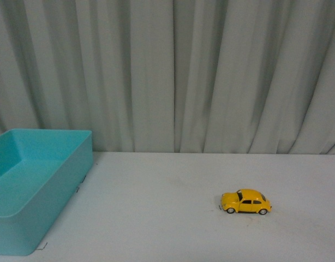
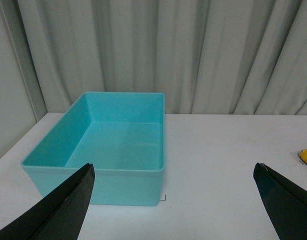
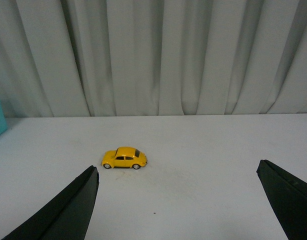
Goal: Wind up and store yellow beetle toy
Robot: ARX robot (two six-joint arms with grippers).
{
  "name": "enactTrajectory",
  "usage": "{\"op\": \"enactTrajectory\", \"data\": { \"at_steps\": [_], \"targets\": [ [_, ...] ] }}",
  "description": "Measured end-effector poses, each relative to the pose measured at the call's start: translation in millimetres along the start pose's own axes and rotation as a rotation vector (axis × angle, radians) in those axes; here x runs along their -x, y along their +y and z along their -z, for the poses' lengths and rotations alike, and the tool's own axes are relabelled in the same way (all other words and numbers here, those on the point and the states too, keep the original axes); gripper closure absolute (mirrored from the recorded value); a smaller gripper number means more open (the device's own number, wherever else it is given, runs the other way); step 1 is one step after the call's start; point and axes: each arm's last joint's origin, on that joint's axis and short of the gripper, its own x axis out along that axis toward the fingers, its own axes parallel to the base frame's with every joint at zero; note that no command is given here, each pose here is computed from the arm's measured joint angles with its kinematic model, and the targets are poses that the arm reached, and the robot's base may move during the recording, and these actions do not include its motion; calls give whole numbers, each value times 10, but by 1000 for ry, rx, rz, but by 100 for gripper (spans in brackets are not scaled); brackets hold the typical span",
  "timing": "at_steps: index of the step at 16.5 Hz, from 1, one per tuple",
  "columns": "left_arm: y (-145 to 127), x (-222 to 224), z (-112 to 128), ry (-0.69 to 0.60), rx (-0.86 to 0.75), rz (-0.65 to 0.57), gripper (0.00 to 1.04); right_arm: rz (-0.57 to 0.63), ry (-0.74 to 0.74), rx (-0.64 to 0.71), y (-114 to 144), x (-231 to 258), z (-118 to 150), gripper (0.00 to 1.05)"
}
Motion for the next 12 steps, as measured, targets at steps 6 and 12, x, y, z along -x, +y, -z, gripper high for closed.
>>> {"op": "enactTrajectory", "data": {
  "at_steps": [6,12],
  "targets": [
    [0,0,0,0,0,0,7,0,0,0,0,0,0,7],
    [0,0,1,1,0,0,7,0,0,0,0,0,0,7]
  ]
}}
